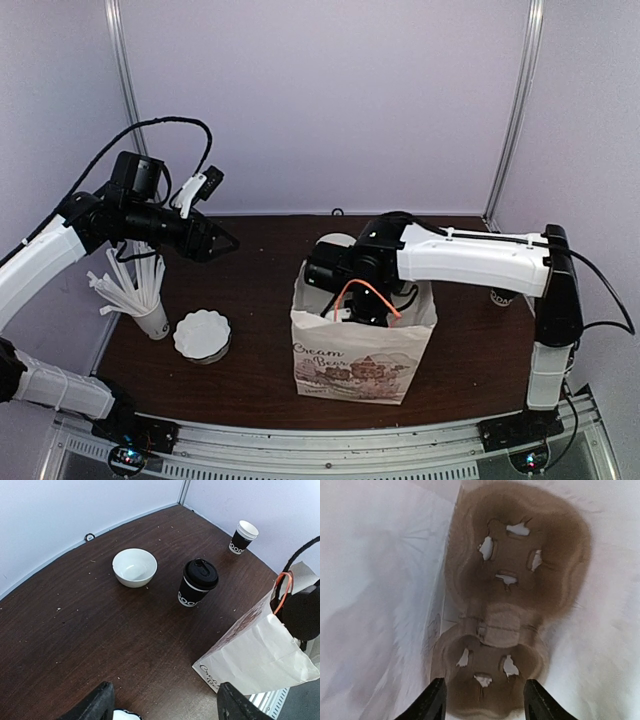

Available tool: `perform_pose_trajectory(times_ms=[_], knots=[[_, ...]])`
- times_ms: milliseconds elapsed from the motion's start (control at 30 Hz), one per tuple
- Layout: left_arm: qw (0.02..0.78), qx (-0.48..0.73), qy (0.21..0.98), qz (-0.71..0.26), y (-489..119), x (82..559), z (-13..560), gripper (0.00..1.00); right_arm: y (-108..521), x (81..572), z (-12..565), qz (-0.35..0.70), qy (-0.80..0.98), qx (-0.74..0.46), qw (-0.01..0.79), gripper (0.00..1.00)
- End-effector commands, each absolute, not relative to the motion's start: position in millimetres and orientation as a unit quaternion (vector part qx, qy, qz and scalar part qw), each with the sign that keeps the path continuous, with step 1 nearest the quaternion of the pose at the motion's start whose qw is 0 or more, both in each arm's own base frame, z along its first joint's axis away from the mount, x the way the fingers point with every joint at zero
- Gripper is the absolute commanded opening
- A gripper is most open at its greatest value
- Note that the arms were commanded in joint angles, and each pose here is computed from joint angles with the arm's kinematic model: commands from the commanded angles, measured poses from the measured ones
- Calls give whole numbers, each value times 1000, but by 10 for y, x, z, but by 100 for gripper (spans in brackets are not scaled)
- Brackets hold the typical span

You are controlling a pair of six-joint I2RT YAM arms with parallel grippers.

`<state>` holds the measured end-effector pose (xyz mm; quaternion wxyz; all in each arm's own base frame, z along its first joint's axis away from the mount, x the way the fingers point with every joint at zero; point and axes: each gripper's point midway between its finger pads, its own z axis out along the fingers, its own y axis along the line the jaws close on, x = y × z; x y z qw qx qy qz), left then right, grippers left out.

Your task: Pack the takeout coffee

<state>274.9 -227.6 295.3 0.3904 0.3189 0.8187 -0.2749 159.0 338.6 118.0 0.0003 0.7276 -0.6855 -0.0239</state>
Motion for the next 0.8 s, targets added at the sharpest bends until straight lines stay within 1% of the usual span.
perform_pose_trajectory(times_ms=[0,167,267,400,533,767], knots=[[397,331,803,-297,-2349,2752,3042,73,3388,1554,1680,-42,-683,728,-43,57],[376,365,779,-344,-2500,2593,3098,72,3353,1552,1919,-43,-672,737,-63,57],[369,397,759,-360,-2634,2475,3143,72,3338,1577,2113,-43,-666,739,-90,57],[374,449,723,-369,-2856,2333,3261,71,3374,1485,2469,-83,-654,741,-128,57],[384,486,701,-353,-3041,2342,3373,71,3386,1411,2718,-112,-643,741,-159,56],[390,527,665,-358,-3480,2402,3407,70,3352,1457,2990,-111,-627,741,-215,55]])
